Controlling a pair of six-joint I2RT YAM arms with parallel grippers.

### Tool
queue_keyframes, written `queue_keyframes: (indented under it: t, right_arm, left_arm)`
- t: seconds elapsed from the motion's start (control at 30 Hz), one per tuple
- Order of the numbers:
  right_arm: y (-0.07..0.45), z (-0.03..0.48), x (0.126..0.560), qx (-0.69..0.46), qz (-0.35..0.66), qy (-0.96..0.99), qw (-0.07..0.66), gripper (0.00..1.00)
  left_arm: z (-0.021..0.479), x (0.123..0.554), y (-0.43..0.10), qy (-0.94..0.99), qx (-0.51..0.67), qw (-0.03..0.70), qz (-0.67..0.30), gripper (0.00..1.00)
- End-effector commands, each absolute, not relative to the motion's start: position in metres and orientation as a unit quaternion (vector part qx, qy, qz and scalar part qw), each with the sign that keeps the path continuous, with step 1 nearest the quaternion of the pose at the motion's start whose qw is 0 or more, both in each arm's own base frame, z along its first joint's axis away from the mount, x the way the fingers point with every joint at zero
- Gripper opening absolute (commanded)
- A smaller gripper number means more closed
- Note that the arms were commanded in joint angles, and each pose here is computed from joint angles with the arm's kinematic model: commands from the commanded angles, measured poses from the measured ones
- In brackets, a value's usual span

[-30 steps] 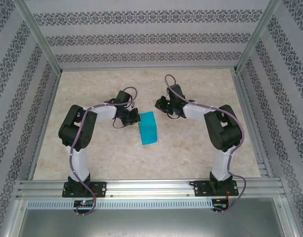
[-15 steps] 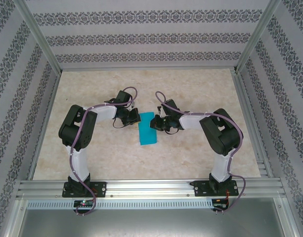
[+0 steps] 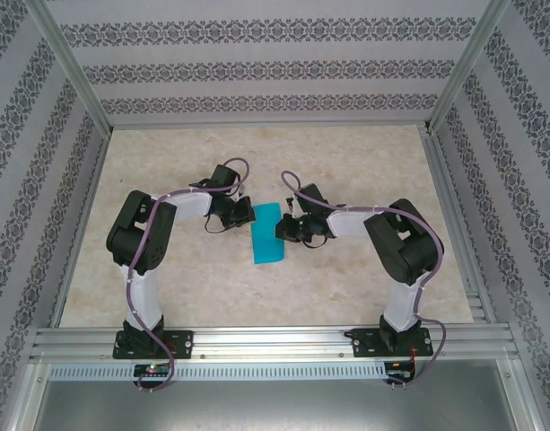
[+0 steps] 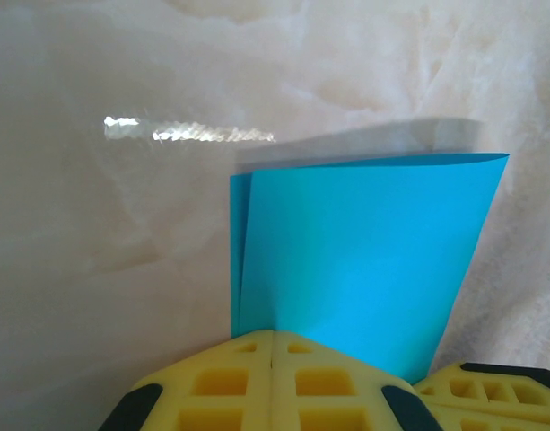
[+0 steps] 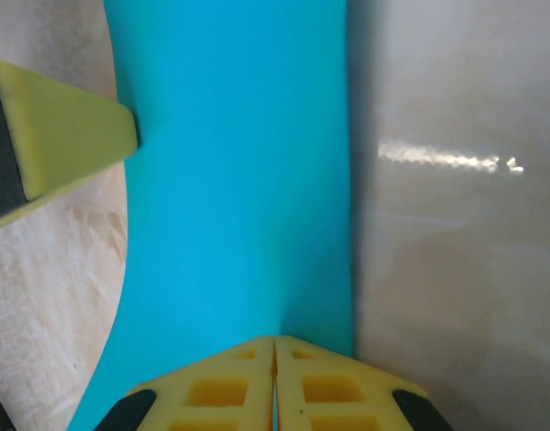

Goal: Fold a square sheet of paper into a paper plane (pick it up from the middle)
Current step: Fold the square sheet of paper in half at the center of the table.

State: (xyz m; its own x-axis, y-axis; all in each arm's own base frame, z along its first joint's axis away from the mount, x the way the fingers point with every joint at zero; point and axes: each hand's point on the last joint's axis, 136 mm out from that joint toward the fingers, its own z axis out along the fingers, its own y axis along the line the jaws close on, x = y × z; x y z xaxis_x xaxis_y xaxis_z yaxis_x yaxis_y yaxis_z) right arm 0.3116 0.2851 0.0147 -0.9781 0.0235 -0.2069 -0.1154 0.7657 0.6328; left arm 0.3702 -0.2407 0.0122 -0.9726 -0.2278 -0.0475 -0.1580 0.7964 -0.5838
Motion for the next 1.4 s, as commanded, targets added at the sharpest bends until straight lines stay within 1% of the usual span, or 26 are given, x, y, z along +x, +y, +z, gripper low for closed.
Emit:
queue_keyframes:
  t: [0.0,0.17,0.23,0.57,0.8,1.0,1.27,1.37]
  right_arm:
    - [0.275,0.010,0.295,-0.046,0.318,0.943,0.089,0.09]
    - [0.296,0.045,0.303,-0.057,0.362,0.925,0.103,0.12]
    - [0.300,0.048,0.299,-0.057,0.367,0.923,0.103,0.13]
    - [0.294,0.029,0.265,-0.053,0.361,0.929,0.066,0.14]
    - [0.289,0.019,0.255,-0.051,0.358,0.931,0.049,0.16]
    - [0.278,0.007,0.244,-0.051,0.333,0.941,0.035,0.16]
    - [0.257,-0.002,0.211,-0.078,0.306,0.949,-0.010,0.15]
    - [0.253,0.003,0.210,-0.085,0.301,0.950,-0.006,0.15]
  left_arm:
    - [-0.075,0.311,-0.197,0.977,-0.142,-0.034,-0.156,0.00]
    - [-0.076,0.310,-0.197,0.977,-0.143,-0.035,-0.156,0.00]
    - [-0.075,0.310,-0.197,0.976,-0.143,-0.035,-0.157,0.00]
    - [-0.075,0.309,-0.198,0.976,-0.144,-0.034,-0.158,0.00]
    - [-0.076,0.308,-0.199,0.976,-0.146,-0.035,-0.157,0.00]
    - [-0.076,0.307,-0.198,0.976,-0.146,-0.035,-0.156,0.00]
    - [-0.077,0.306,-0.197,0.977,-0.146,-0.034,-0.154,0.00]
    - [-0.078,0.307,-0.197,0.977,-0.145,-0.034,-0.154,0.00]
